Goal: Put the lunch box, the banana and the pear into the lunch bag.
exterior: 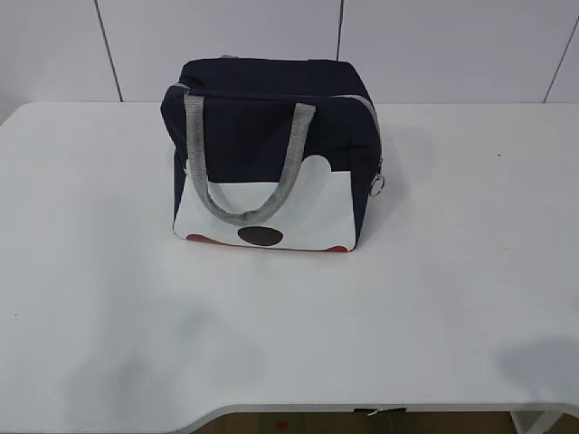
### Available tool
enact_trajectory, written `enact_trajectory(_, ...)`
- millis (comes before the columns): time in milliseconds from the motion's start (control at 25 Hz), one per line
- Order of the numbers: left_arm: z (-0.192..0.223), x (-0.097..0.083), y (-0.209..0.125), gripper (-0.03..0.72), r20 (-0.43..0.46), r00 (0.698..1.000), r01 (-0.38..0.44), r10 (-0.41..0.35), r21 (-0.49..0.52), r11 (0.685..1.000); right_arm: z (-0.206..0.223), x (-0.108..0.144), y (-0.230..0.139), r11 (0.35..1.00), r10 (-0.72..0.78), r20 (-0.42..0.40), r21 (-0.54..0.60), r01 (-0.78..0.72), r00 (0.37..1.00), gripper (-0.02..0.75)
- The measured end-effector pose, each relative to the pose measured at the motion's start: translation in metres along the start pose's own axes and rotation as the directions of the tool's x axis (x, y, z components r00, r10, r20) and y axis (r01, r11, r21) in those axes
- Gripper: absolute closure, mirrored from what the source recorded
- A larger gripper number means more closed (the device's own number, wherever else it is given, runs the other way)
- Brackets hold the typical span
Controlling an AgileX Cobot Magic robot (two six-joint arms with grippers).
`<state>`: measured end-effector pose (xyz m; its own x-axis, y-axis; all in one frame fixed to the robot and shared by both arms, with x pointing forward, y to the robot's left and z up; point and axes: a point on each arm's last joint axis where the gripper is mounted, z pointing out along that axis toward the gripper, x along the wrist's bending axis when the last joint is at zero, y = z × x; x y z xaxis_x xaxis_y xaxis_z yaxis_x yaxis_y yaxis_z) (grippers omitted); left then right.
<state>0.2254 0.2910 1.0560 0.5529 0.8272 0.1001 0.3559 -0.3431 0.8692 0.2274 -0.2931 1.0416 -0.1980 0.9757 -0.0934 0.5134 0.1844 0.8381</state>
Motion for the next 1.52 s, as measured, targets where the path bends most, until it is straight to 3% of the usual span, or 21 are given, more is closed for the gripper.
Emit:
enact_trajectory(280,0.0000,0.0000,0.0000,0.310,0.000,1.000,0.000,0.000,0.000,1.000,0.0000,0.0000,0.0000,1.000,0.029,0.000,0.000,-0.029,1.000,0.264)
enact_trajectory(560,0.0000,0.0000,0.0000,0.207,0.000,1.000,0.000,0.000,0.000,1.000,0.0000,0.0010,0.0004,0.999,0.045,-0.011,-0.004,-0.045,0.999,0.222)
enact_trajectory(1520,0.0000,-0.0011,0.0003,0.244,0.012,1.000,0.006,-0.006,-0.003,1.000,0.0000,0.0011,0.0006,0.999,0.048,-0.013,-0.006,-0.048,0.999,0.220)
